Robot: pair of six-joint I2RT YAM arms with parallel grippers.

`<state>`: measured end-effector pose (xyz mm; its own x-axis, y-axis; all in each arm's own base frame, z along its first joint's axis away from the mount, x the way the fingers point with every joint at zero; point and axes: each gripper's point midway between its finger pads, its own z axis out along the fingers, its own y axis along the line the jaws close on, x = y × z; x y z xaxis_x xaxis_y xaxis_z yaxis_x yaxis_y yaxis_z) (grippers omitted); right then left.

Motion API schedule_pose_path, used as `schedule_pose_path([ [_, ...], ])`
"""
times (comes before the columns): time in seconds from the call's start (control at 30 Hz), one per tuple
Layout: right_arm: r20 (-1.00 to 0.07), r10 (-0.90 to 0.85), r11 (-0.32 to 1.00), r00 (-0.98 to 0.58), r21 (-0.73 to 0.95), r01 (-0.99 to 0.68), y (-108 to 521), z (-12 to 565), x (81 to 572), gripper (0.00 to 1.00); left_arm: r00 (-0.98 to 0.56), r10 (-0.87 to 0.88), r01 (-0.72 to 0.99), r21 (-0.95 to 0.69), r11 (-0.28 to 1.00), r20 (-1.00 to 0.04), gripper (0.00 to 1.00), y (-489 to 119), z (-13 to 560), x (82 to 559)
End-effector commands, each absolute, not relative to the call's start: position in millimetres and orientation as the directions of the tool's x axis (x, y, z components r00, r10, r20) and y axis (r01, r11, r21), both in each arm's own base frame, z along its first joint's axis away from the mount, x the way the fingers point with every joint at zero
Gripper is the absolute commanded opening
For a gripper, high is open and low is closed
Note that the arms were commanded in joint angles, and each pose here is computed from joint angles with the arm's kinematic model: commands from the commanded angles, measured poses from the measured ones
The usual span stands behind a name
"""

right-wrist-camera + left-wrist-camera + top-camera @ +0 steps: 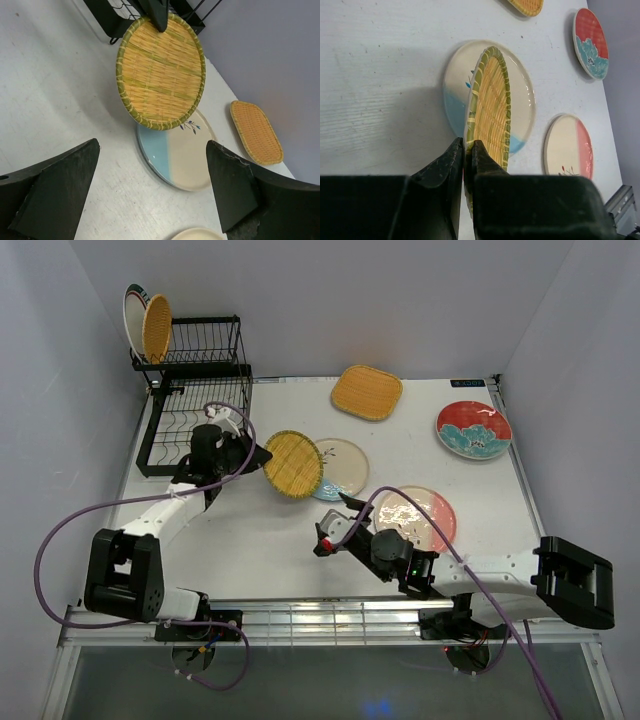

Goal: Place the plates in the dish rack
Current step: Insert the plate into the dish rack.

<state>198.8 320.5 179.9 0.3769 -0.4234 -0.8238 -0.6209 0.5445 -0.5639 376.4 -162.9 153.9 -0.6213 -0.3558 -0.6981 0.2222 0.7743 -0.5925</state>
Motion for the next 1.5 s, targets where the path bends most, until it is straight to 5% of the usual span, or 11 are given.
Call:
schedule_pose_path([
  [0.0,-0.9,-0.293,0.678,0.323,-0.434,-0.594,304,206,202,0.91,-0.437,-0.305,0.364,-0.476,0.8,-0.846,0.0,-159,218,390],
  [0.43,-0.952,-0.191,0.823,0.24,-0.289,-0.49,252,210,215,0.9,-0.049,-0.21,0.383,-0.212,0.899,-0.977,0.0,-127,391,405],
  [1.07,-0.983,-0.143,0.864,0.113,-0.18,-0.471,262,205,227,0.9,0.106,-0.078,0.037,-0.074,0.997,-0.991,0.0,22,479,510],
  [1.47,-0.985,-0.141,0.843,0.1,-0.172,-0.509,277,203,227,0.9,0.164,0.008,0.015,0.011,1.0,-0.986,0.0,45,514,533],
])
